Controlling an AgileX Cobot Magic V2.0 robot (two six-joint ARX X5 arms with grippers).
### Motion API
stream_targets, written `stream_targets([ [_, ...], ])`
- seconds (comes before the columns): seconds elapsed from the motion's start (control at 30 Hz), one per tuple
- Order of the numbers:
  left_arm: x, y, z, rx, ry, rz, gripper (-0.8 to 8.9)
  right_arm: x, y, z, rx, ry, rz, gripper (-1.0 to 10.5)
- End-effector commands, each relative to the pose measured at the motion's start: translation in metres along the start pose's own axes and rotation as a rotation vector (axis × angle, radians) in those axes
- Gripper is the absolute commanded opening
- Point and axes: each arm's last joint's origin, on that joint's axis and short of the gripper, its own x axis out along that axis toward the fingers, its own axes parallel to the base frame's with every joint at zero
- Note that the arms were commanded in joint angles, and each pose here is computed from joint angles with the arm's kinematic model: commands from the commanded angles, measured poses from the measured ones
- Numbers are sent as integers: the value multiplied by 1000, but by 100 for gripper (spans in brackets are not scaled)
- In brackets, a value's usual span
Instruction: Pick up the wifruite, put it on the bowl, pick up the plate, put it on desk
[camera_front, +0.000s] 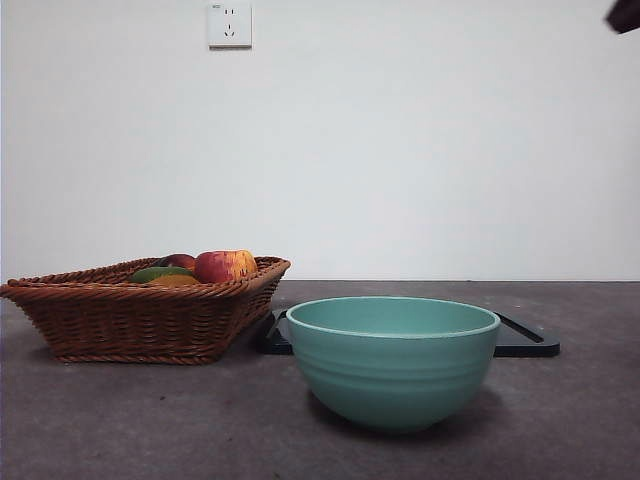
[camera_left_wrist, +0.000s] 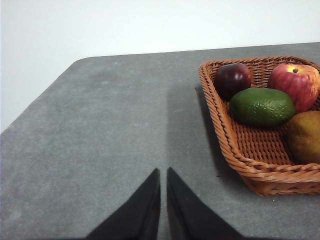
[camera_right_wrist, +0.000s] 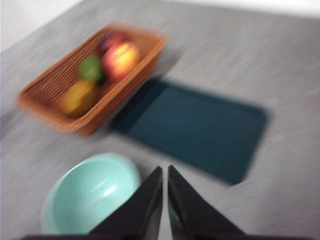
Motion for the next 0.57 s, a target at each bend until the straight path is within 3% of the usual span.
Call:
stream_targets([
  [0.03, 2, 0, -7, -5, 26, -1, 19, -2, -12, -8, -66, -107, -87, 8],
  [0.33, 2, 0, -7, -5, 26, -1, 19, 5, -40, -67, -93, -345, -319, 8],
  [0.57, 2, 0, -7, -5, 27, -1, 19, 18, -50, -106, -82, -377, -392, 8],
])
